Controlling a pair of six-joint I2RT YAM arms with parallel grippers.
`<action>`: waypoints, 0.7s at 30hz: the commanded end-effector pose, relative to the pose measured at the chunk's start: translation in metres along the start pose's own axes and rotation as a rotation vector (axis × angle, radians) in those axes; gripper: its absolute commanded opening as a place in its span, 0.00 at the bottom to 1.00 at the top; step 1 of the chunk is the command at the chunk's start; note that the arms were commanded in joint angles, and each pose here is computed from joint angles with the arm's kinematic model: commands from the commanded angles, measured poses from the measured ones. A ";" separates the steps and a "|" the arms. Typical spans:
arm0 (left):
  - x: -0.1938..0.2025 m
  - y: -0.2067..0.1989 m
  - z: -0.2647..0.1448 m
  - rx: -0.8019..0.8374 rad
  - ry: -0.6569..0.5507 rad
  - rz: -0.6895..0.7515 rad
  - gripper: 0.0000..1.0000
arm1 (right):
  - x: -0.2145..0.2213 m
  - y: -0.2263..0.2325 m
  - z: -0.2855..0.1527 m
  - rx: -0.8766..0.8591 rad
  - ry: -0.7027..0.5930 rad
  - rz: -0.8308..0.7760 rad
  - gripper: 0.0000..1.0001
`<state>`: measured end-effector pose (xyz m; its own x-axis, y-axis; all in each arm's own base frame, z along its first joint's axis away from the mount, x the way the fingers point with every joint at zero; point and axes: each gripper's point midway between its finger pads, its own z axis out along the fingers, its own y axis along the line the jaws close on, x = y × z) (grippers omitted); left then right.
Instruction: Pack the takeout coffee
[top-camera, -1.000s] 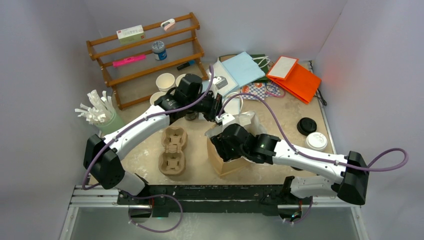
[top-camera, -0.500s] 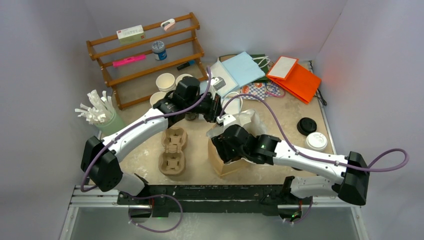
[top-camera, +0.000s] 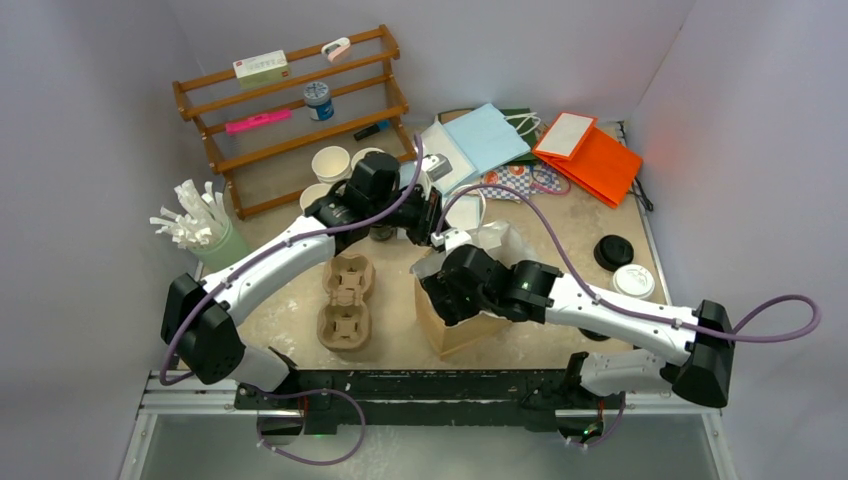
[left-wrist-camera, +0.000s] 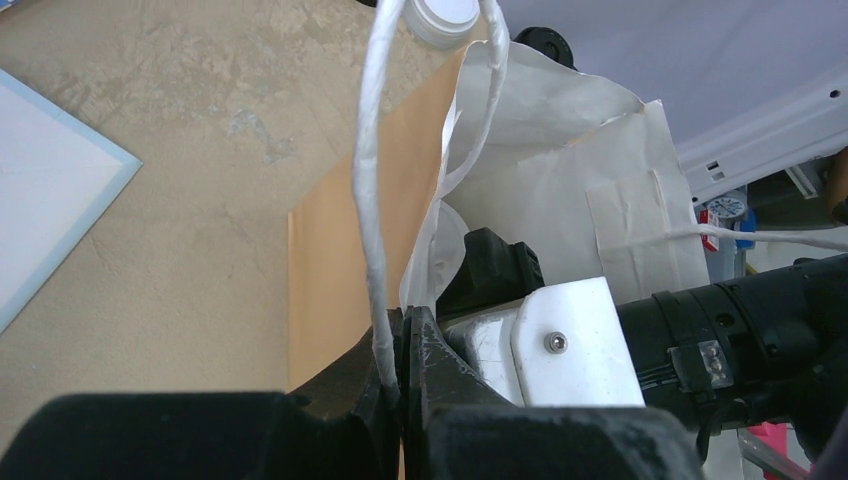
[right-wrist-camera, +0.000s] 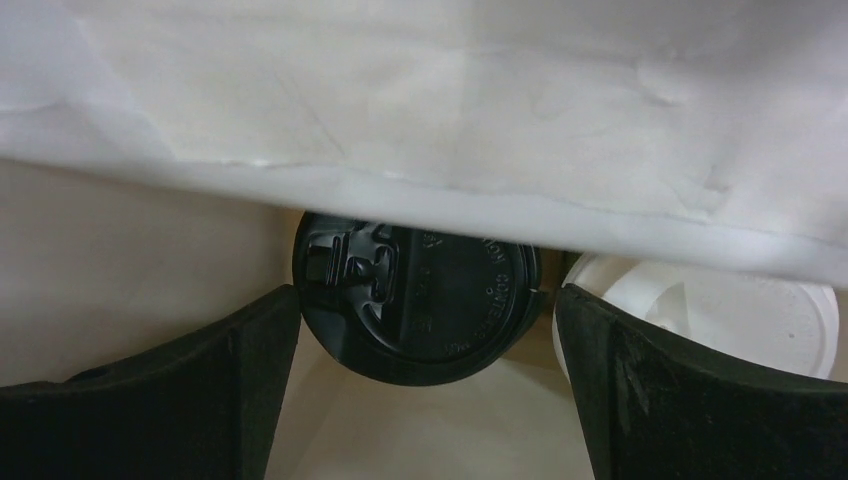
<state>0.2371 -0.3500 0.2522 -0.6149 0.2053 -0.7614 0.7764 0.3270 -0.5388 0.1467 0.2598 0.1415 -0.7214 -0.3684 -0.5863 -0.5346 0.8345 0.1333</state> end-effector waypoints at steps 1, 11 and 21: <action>-0.024 -0.022 -0.013 0.032 -0.055 0.083 0.00 | -0.008 -0.002 -0.020 0.005 -0.018 -0.025 0.99; -0.029 -0.019 -0.014 0.005 -0.052 0.096 0.00 | -0.049 0.009 -0.047 -0.054 -0.163 -0.055 0.96; -0.035 -0.013 -0.014 -0.032 -0.056 0.097 0.00 | -0.089 0.006 -0.077 -0.038 -0.312 -0.082 0.99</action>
<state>0.2384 -0.3484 0.2656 -0.5922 0.2156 -0.7764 0.7910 0.3395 -0.5090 0.1596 0.2662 0.2156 -0.5994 -0.3335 -0.7277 -0.6012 0.7878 0.1341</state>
